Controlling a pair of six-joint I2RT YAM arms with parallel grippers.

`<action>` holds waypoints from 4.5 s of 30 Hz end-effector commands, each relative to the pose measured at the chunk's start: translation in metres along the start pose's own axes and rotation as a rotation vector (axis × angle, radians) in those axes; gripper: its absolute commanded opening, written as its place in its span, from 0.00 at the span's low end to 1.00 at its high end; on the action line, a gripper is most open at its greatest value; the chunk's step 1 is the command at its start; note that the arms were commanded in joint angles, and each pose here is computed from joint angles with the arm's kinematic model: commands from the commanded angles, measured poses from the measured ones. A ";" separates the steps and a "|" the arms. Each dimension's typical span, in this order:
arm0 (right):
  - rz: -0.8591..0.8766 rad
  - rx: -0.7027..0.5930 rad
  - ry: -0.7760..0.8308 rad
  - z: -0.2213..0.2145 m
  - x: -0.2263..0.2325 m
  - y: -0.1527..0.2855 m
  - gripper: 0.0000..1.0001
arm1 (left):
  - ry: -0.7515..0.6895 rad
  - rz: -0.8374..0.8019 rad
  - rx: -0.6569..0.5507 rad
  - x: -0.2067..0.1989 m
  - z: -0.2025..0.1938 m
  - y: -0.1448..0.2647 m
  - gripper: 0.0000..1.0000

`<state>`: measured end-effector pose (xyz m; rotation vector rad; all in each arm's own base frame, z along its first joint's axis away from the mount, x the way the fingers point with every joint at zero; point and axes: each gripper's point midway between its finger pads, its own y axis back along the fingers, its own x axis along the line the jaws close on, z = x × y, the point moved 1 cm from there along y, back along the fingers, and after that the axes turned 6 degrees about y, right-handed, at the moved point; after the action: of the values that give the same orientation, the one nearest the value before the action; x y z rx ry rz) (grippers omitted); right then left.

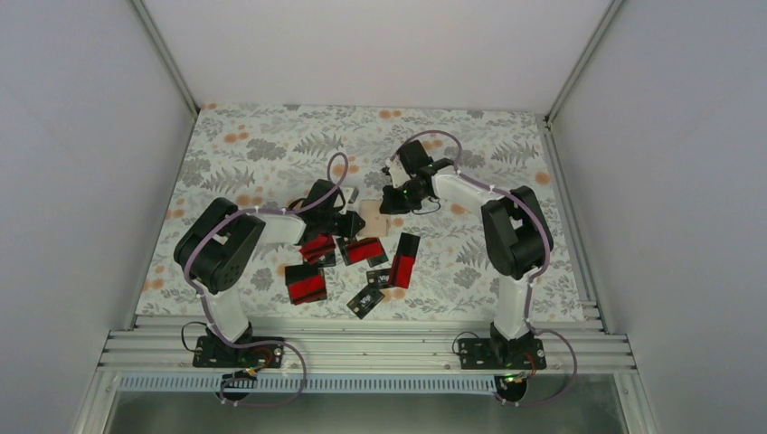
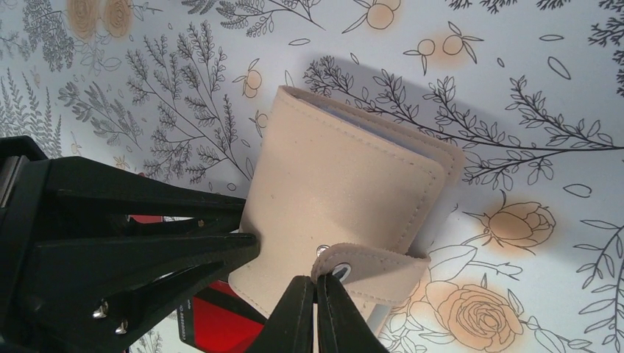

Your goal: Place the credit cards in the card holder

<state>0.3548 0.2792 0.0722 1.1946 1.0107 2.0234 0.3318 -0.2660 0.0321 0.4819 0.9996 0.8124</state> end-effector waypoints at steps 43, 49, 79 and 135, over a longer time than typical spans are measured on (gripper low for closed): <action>-0.034 0.143 -0.006 -0.018 0.001 -0.037 0.04 | -0.008 0.002 0.054 -0.002 -0.011 -0.004 0.12; -0.043 0.179 -0.013 -0.026 -0.002 -0.047 0.04 | -0.007 0.003 0.056 -0.002 -0.011 -0.004 0.12; -0.166 0.317 -0.070 -0.074 -0.024 -0.055 0.04 | -0.007 0.018 0.049 -0.001 -0.009 -0.001 0.08; -0.181 0.114 -0.018 -0.005 0.015 0.019 0.22 | -0.018 0.054 0.047 0.001 -0.005 0.004 0.07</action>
<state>0.3327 0.3009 0.0935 1.2465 1.1949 1.9289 0.3301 -0.2645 0.0319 0.5135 1.0095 0.8275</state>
